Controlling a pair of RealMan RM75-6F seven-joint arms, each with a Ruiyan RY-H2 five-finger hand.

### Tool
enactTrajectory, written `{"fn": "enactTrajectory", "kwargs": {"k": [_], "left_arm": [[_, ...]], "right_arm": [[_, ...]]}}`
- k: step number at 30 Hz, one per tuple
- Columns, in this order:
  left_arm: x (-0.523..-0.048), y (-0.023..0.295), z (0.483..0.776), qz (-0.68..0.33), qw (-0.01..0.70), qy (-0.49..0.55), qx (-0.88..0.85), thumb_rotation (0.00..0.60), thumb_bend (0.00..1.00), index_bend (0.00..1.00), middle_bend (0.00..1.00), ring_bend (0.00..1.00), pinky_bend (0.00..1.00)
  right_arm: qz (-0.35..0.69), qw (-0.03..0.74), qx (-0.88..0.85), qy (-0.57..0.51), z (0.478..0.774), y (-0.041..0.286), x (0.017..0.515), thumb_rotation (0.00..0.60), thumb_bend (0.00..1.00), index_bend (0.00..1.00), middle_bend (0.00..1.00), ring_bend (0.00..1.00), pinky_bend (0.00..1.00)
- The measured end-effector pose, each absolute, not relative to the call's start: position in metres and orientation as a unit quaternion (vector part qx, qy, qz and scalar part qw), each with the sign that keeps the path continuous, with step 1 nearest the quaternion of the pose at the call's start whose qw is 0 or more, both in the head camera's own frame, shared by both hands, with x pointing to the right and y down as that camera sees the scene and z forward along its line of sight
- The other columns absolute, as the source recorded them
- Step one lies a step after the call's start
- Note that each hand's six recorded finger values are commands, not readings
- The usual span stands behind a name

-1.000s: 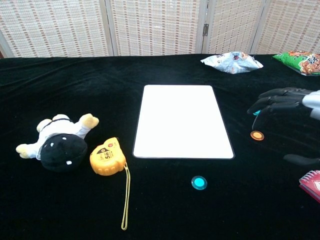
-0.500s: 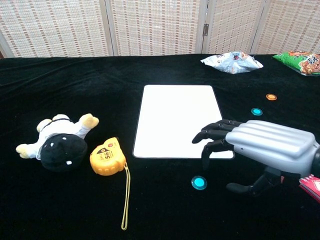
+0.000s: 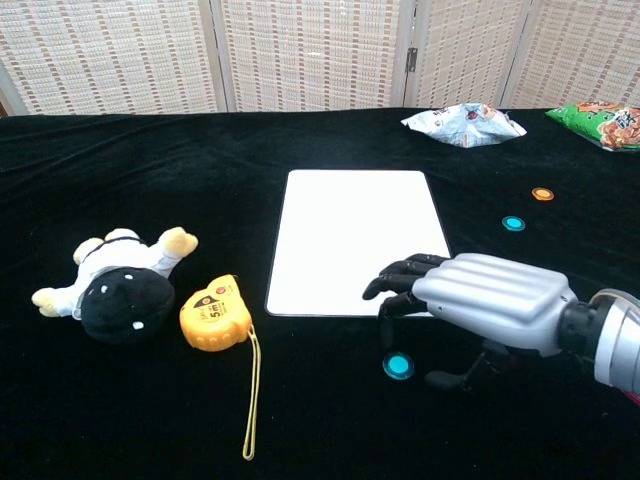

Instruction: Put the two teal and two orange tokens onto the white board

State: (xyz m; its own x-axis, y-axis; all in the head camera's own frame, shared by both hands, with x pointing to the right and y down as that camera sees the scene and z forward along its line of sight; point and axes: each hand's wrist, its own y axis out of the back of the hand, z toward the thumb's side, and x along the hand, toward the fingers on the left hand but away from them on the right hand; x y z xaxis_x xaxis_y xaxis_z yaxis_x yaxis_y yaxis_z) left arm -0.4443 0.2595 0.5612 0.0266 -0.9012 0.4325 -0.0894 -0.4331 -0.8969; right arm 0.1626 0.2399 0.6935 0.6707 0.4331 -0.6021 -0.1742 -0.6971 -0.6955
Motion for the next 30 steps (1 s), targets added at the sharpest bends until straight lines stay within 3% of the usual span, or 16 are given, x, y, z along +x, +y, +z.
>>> {"fn": "enactTrajectory", "kwargs": {"k": [17, 30], "left_arm": [[-0.448, 0.262, 0.563, -0.576, 0.35, 0.399, -0.622, 0.6, 0.36, 0.2, 0.1, 0.14, 0.0], [-0.452, 0.264, 0.565, -0.579, 0.345, 0.4, -0.621, 0.6, 0.36, 0.2, 0.1, 0.14, 0.0]], "right_arm": [[0.402, 0.389, -0.826, -0.07, 0.702, 0.241, 0.153, 0.6, 0.27, 0.37, 0.08, 0.0, 0.0], [0.404, 0.391, -0.824, -0.067, 0.708, 0.244, 0.148, 0.6, 0.27, 0.47, 0.1, 0.0, 0.0]]}}
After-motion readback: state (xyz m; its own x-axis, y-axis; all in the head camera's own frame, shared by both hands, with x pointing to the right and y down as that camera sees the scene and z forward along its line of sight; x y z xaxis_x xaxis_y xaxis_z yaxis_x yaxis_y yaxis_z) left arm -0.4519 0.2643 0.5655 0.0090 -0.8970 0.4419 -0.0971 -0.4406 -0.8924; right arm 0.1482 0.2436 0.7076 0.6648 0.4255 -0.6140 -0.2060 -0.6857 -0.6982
